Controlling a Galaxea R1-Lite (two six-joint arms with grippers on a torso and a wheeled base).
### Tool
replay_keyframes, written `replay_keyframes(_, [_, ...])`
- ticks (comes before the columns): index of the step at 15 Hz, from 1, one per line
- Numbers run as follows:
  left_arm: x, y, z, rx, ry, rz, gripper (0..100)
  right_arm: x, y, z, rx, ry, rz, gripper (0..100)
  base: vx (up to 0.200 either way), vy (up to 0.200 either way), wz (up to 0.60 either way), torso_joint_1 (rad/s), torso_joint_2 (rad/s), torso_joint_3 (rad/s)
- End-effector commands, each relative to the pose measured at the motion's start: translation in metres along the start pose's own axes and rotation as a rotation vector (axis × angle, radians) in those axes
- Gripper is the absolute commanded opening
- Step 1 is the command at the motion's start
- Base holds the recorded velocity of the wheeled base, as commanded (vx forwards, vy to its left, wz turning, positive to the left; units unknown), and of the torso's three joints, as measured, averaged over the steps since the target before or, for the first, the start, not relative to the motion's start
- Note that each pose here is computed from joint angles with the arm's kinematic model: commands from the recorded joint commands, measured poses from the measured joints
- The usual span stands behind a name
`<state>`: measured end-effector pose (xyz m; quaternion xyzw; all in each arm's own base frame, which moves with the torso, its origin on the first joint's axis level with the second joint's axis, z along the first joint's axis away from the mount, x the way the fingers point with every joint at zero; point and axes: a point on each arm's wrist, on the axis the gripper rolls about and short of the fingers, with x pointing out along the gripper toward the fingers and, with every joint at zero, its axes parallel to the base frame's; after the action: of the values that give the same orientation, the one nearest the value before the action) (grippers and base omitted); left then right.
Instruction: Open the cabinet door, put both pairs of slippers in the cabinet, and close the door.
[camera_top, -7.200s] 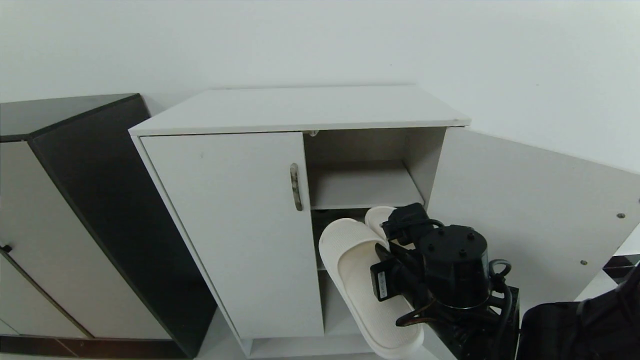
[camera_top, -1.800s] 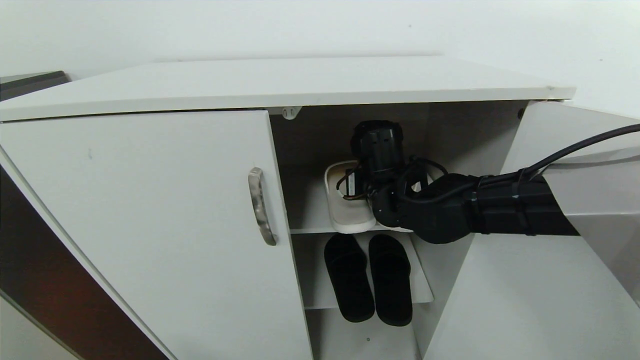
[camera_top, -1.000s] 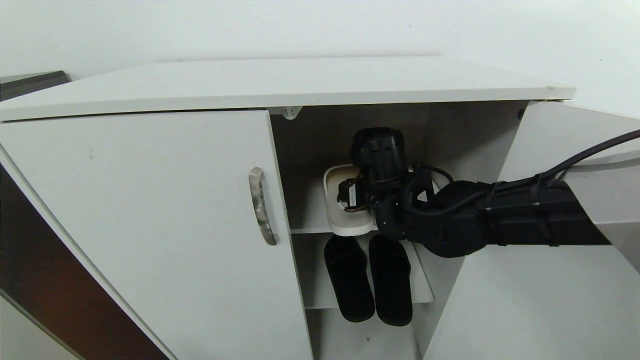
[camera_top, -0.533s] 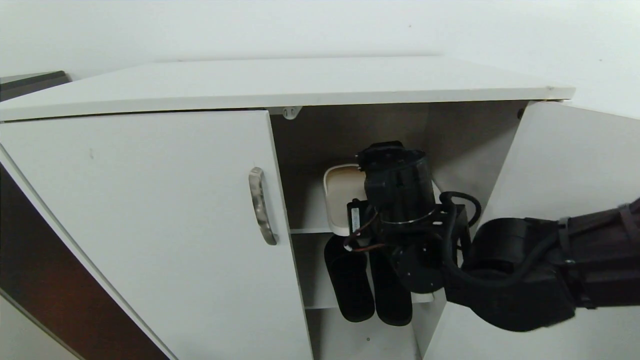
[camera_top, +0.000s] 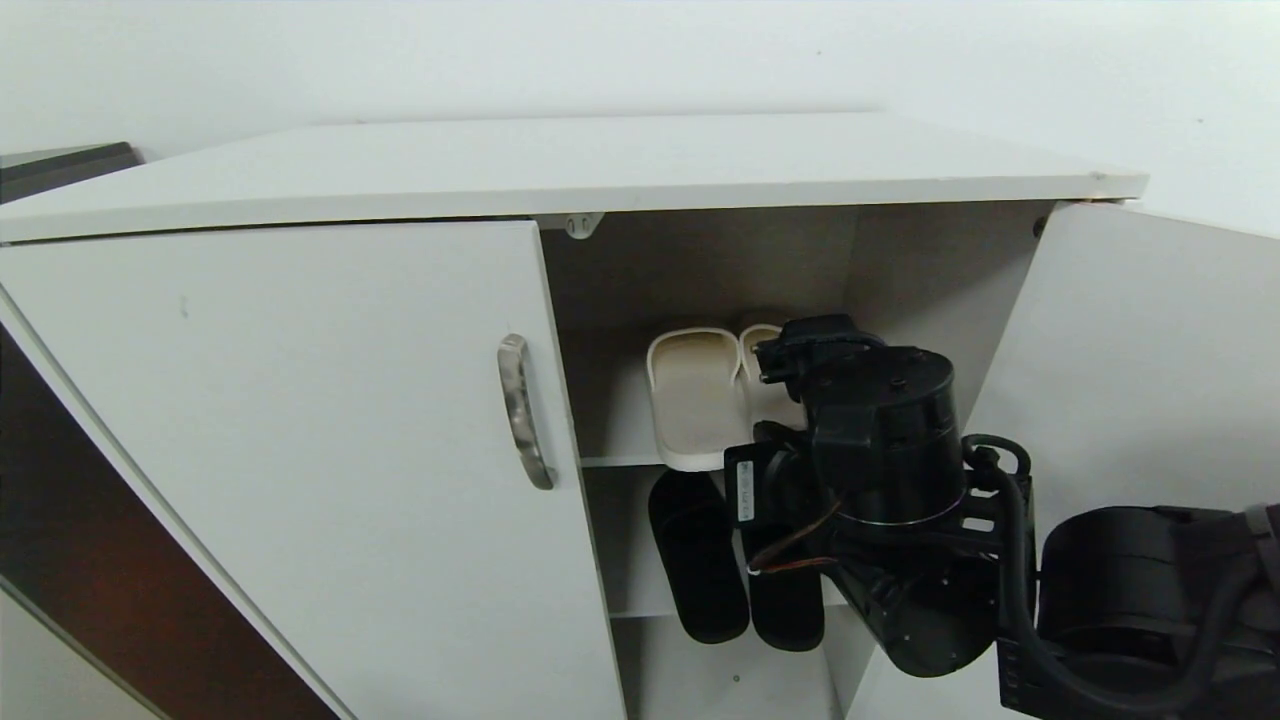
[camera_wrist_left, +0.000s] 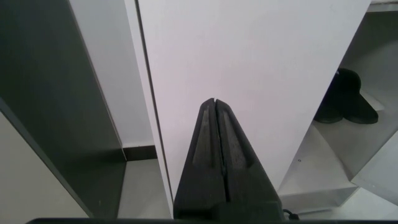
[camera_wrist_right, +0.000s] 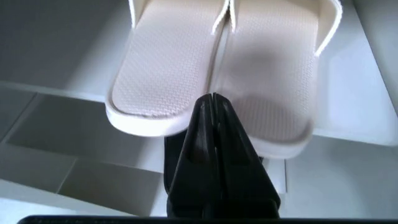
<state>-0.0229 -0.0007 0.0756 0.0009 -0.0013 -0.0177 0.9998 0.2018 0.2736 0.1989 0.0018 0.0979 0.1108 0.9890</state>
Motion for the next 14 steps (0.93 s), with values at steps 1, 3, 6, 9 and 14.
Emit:
replay_keyframes(1, [0.0001,0.0000,0.0001,0.000,0.001,0.000,0,-0.0035,-0.0023,0.0034,0.007,-0.008,0.002,0,0.000,0.000,0.00,0.000,0.00,0.000])
replay_keyframes(3, [0.0001,0.0000,0.0001,0.000,0.001,0.000,0,-0.0036,-0.0031,0.0004,0.002,0.000,0.001,0,-0.100,0.000,0.00,0.001,0.00,-0.001])
replay_keyframes(6, [0.0001,0.0000,0.0001,0.000,0.001,0.000,0,-0.0037,-0.0034,-0.0009,-0.001,0.003,0.000,0,-0.200,0.000,0.00,0.009,0.00,-0.002])
replay_keyframes(9, [0.0001,0.0000,0.0001,0.000,0.001,0.000,0,-0.0034,-0.0033,-0.0018,-0.003,0.006,0.001,0,-0.200,0.000,0.00,-0.006,0.00,0.002])
replay_keyframes(14, [0.0001,0.0000,0.0001,0.000,0.001,0.000,0,-0.0037,-0.0035,-0.0013,-0.002,0.005,0.000,0,-0.200,0.000,0.00,0.000,0.00,0.004])
